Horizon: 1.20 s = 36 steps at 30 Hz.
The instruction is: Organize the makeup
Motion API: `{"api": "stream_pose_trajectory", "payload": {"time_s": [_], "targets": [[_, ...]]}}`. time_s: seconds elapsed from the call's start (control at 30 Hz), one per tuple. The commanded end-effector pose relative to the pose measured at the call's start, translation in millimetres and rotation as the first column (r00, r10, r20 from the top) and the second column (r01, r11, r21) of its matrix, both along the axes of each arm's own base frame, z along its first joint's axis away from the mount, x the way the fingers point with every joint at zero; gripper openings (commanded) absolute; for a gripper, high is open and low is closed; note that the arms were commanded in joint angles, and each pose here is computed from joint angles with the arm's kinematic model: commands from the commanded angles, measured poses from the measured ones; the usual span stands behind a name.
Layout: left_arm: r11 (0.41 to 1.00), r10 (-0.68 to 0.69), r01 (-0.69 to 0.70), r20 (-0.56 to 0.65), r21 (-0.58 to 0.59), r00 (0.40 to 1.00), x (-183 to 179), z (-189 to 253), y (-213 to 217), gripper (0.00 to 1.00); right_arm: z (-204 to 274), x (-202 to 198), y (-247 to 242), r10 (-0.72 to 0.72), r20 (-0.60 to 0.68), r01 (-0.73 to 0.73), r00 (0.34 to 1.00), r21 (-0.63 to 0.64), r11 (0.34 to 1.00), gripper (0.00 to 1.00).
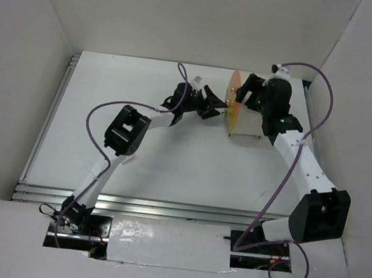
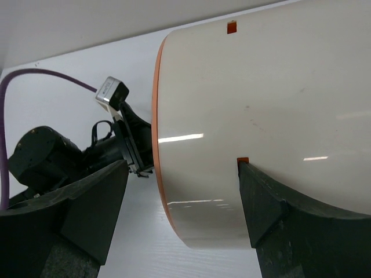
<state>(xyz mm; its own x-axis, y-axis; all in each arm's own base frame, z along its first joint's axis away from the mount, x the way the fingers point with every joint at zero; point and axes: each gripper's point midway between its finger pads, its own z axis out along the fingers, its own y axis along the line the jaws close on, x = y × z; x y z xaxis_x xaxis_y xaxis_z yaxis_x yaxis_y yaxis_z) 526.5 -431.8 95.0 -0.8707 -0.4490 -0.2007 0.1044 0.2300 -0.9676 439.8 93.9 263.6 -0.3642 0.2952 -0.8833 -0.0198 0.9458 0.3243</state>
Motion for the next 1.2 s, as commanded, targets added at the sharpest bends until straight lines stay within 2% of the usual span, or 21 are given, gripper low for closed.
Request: {"api": "stream_pose_trajectory", "payload": {"time_s": [0.0,0.27,0.5,0.67,0.7,0.93,1.07,1.17], "targets": [[0.999,-0.013,0.015,0.042,-0.04,0.999,1,9,-6,0.78,-38,-16,-12,-0.092,-0.123,0.098,0.988,0.044,0.994,0.84],[1.0,-0.004,0.004,-0.003,-0.026,1.0,-8,-10,-9,0.7,-47,-17,-13,-0.133,-0.151,0.147,0.98,0.085,0.986,0.84],[0.999,0.003,-0.004,-0.019,-0.037,1.0,-10,-6,-19,0.54,-54,-19,-10,-0.138,-0.167,0.156,0.976,0.101,0.983,0.83],[0.999,0.013,-0.013,-0.024,-0.034,1.0,-10,-7,-22,0.51,-57,-20,-6,-0.127,-0.176,0.147,0.976,0.102,0.984,0.84],[0.999,0.014,-0.015,-0.028,-0.033,1.0,-10,-9,-22,0.47,-57,-20,-6,-0.123,-0.174,0.142,0.977,0.1,0.985,0.84],[0.999,0.026,-0.028,-0.035,-0.039,0.999,-11,-15,-22,0.39,-56,-20,-2,-0.105,-0.175,0.125,0.979,0.103,0.987,0.84],[0.998,0.034,-0.036,-0.029,-0.044,0.999,-10,-15,-21,0.29,-56,-20,-2,-0.104,-0.176,0.123,0.979,0.103,0.987,0.83],[0.998,0.046,-0.046,-0.015,-0.032,0.999,-8,-14,-19,0.31,-56,-20,-3,-0.104,-0.178,0.123,0.979,0.098,0.988,0.84]]}}
